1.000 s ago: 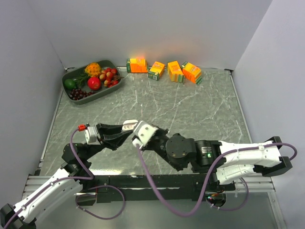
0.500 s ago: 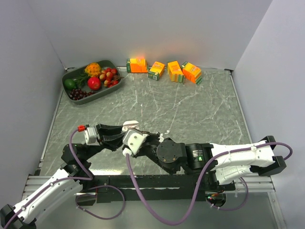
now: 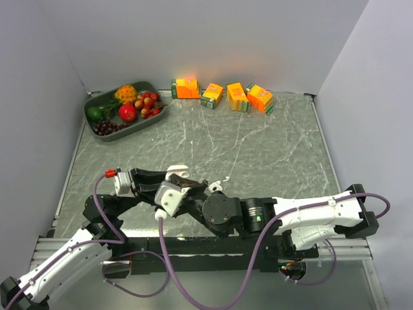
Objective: Insert the wireless bluetooth earbuds into the charging case
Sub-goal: Place the earbud in the charging case, then close the charging case, then place the charging case at the center of the board.
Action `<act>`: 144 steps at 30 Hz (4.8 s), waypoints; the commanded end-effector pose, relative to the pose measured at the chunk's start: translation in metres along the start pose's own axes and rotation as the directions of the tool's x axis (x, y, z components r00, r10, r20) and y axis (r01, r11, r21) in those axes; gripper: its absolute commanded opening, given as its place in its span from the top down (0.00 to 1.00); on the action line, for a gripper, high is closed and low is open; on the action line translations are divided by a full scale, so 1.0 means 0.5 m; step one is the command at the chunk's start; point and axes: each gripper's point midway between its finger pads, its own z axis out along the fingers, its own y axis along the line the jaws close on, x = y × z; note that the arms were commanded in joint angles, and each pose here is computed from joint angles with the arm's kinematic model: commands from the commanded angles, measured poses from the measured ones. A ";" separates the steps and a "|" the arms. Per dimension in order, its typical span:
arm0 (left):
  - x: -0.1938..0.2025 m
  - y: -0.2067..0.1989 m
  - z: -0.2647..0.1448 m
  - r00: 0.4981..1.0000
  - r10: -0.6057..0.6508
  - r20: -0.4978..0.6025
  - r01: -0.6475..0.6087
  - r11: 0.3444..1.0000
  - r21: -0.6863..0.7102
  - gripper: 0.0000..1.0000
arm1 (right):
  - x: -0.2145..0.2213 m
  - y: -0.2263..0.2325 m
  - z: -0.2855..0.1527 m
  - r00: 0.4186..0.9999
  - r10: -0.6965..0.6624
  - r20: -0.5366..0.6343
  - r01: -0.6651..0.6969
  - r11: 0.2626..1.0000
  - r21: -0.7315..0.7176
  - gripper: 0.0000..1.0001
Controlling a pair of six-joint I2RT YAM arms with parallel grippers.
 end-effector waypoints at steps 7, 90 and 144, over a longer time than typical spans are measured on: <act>-0.066 -0.026 0.012 0.997 0.018 0.078 -0.022 0.998 0.051 0.99 | 0.006 -0.004 0.011 1.000 -0.015 -0.003 0.015 0.999 0.035 1.00; -0.065 -0.024 0.008 0.996 0.013 0.084 -0.017 0.999 0.043 0.99 | 0.021 -0.218 -0.033 0.931 0.364 -0.021 -0.358 0.923 0.137 0.53; 0.037 0.125 0.008 0.973 -0.228 -0.041 0.196 0.904 -0.381 0.99 | 0.192 -0.281 -0.016 0.597 0.780 -0.186 -0.740 0.625 0.247 0.35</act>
